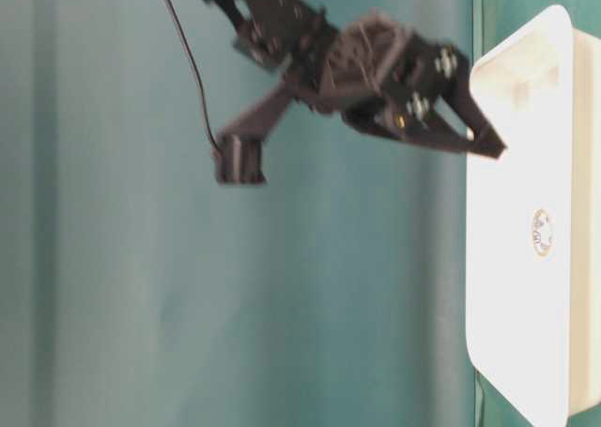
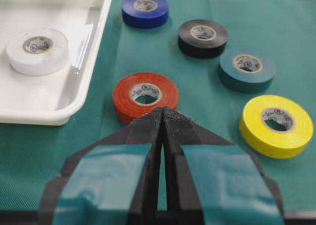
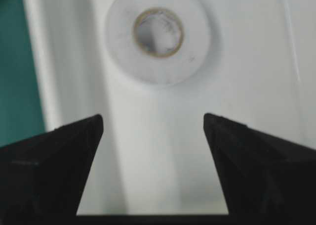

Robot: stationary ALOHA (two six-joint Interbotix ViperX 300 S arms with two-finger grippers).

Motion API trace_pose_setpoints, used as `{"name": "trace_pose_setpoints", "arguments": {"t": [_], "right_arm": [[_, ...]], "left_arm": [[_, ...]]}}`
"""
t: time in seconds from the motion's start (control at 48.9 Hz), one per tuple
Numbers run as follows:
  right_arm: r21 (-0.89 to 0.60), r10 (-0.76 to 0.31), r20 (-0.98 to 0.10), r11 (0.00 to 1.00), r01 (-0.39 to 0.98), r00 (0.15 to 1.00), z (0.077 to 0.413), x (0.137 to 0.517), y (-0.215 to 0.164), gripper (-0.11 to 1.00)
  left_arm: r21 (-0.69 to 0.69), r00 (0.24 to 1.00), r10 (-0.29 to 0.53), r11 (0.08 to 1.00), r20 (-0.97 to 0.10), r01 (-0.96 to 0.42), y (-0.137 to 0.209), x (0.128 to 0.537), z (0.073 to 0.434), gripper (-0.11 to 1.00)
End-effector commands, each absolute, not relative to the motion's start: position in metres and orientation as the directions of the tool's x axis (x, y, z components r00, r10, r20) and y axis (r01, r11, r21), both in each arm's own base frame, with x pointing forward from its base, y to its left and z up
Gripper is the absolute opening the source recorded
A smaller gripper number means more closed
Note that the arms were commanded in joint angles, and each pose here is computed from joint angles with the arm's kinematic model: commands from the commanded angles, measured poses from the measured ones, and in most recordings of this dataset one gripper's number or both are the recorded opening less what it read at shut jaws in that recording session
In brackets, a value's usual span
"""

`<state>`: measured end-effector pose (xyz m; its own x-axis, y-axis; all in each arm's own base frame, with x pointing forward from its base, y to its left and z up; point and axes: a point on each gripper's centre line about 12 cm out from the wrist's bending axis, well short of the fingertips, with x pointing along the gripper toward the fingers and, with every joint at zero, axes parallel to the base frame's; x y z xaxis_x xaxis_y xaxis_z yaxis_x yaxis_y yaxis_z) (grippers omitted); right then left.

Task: Put the tape into the white case with the right arm.
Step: 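Open the right gripper and withdraw it to the right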

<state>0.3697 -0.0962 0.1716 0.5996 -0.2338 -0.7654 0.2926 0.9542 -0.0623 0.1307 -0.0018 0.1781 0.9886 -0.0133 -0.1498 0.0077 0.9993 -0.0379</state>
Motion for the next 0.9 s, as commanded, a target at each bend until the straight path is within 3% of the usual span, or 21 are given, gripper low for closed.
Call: {"name": "trace_pose_setpoints", "arguments": {"t": [0.0,0.43,0.88], "right_arm": [[-0.052,-0.228,-0.719,0.959,0.277,0.656,0.189,0.356,-0.088,0.49],[0.006,-0.181,-0.579,0.974,0.227,0.795,0.186,0.261,-0.058,0.49],[0.079,-0.168,-0.545,0.965,0.250,0.821,0.173,0.210,-0.043,0.49]], "left_arm": [[-0.039,0.990,-0.016,0.999,-0.141,0.011,-0.002,0.132,0.183,0.01],[-0.039,0.990,-0.010,0.999,-0.139,0.005,-0.001,0.132,0.183,0.01],[-0.039,0.990,-0.003,0.999,-0.139,-0.003,0.000,0.132,0.183,0.01]]}}
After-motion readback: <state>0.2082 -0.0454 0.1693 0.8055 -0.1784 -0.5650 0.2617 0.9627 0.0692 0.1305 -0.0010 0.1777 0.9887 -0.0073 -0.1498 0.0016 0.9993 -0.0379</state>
